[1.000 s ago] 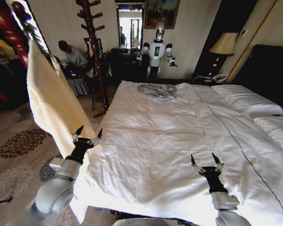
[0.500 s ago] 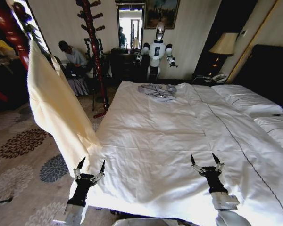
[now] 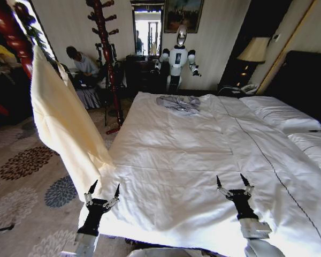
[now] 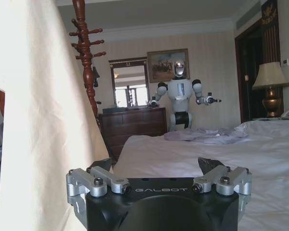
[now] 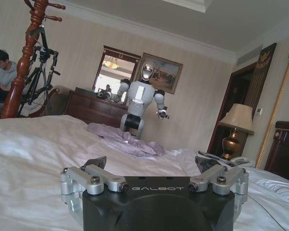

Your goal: Pick up the clothes from the bed and hang them on the clothes hanger.

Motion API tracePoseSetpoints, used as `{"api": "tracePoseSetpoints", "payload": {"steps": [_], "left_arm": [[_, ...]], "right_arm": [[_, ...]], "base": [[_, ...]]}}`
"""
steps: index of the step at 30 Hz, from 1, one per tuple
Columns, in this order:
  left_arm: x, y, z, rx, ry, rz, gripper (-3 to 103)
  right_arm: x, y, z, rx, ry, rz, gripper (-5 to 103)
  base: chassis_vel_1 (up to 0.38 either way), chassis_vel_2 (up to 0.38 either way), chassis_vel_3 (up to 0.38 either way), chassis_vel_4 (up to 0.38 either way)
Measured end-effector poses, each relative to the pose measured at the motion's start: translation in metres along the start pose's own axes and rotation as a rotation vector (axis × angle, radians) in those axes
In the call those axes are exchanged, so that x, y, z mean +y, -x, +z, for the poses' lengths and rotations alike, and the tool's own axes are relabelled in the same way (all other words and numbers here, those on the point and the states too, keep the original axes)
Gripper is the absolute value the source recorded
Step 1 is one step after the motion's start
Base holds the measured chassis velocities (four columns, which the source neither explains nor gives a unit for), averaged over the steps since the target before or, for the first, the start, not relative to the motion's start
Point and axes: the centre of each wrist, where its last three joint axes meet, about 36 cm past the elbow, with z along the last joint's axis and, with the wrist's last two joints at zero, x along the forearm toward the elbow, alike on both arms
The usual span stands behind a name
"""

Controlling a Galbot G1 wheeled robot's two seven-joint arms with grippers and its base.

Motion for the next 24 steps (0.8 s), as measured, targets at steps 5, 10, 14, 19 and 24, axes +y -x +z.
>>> {"api": "tracePoseSetpoints", "payload": {"steps": [5,10,14,19,24], "left_arm": [[0.0001,0.0005,-0.0002,0.001,-0.001,-0.001,100],[0.0002,0.0007,-0.0003,0.001,-0.002,-0.001,100],[0.0002,0.0009,-0.0004,0.001,-0.002,-0.001,100],[0.0003,0.0011,-0.0005,0.0,-0.002,-0.001,100],[0.0003,0.0012,-0.0007,0.0,-0.002,-0.001,100]], "right_arm": [[0.0,0.0,0.0,0.0,0.0,0.0,100],[0.0,0.0,0.0,0.0,0.0,0.0,100],[0.0,0.0,0.0,0.0,0.0,0.0,100],[0.0,0.0,0.0,0.0,0.0,0.0,100],[0.0,0.0,0.0,0.0,0.0,0.0,100]], "base": [[0.0,0.0,0.0,0.0],[0.0,0.0,0.0,0.0],[0.0,0.0,0.0,0.0],[0.0,0.0,0.0,0.0],[0.0,0.0,0.0,0.0]]}}
